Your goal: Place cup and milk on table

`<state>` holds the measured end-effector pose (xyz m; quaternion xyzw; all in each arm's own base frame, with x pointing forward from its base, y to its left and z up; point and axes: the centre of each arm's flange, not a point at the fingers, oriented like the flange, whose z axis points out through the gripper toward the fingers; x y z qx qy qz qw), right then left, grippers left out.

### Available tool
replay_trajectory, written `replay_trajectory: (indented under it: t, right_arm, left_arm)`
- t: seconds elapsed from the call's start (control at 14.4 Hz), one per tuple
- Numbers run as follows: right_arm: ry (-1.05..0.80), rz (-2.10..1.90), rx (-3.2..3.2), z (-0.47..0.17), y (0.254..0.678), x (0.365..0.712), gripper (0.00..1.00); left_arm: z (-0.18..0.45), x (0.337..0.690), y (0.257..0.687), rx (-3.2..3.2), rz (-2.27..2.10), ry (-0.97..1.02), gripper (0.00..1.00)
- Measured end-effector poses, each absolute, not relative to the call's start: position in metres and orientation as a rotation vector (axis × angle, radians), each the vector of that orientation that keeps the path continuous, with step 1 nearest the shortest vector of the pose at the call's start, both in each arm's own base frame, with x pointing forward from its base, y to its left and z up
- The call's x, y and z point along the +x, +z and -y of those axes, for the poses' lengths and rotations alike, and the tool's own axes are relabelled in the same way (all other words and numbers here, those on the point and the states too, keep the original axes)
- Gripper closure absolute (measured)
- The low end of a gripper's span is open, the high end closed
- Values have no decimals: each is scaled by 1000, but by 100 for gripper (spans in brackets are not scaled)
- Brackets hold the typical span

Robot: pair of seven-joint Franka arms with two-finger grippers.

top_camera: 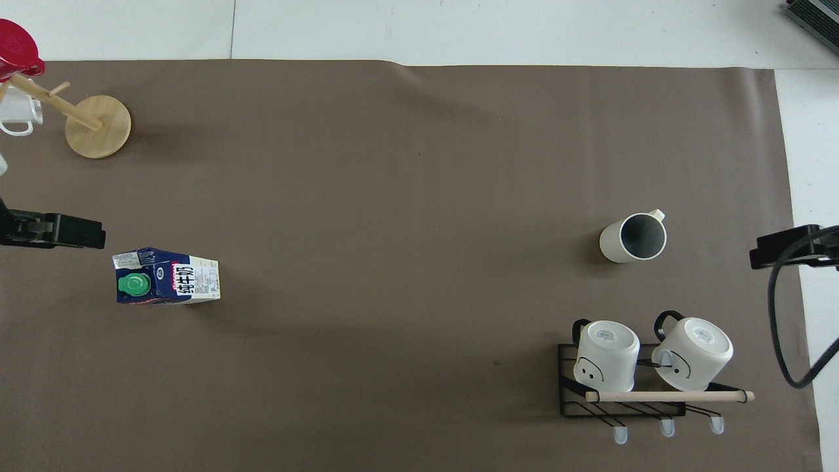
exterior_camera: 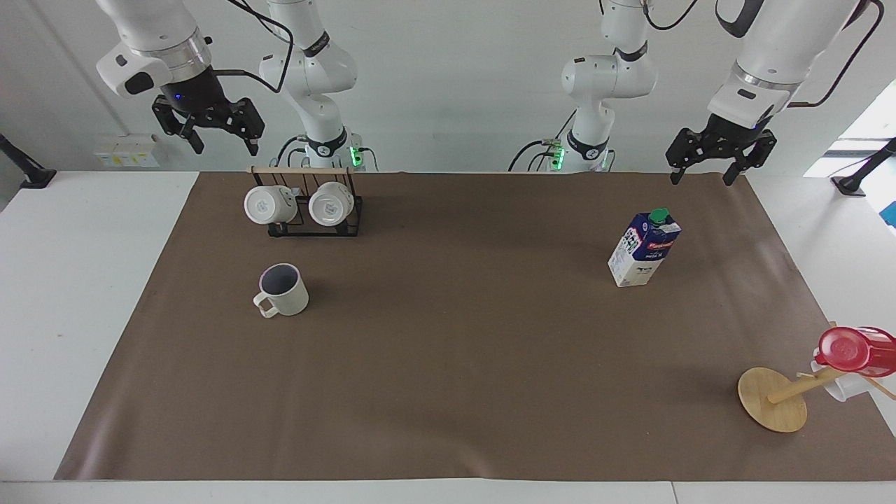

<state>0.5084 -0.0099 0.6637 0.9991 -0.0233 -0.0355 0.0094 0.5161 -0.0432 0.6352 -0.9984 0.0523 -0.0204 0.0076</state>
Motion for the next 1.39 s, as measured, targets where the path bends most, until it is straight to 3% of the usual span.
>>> replay_trajectory:
  t: [0.76, 0.97, 1.39]
  right_arm:
    - [6, 60, 3132, 5, 662, 519, 0]
    - [78, 48, 3148, -1, 635, 534, 0]
    - [27, 19, 3143, -14, 555, 565, 0]
  left_arm:
    - [43, 516, 635, -3122, -163, -64, 0]
    - [43, 516, 635, -3122, -163, -64, 0]
    - [43, 516, 635, -3122, -163, -64, 0]
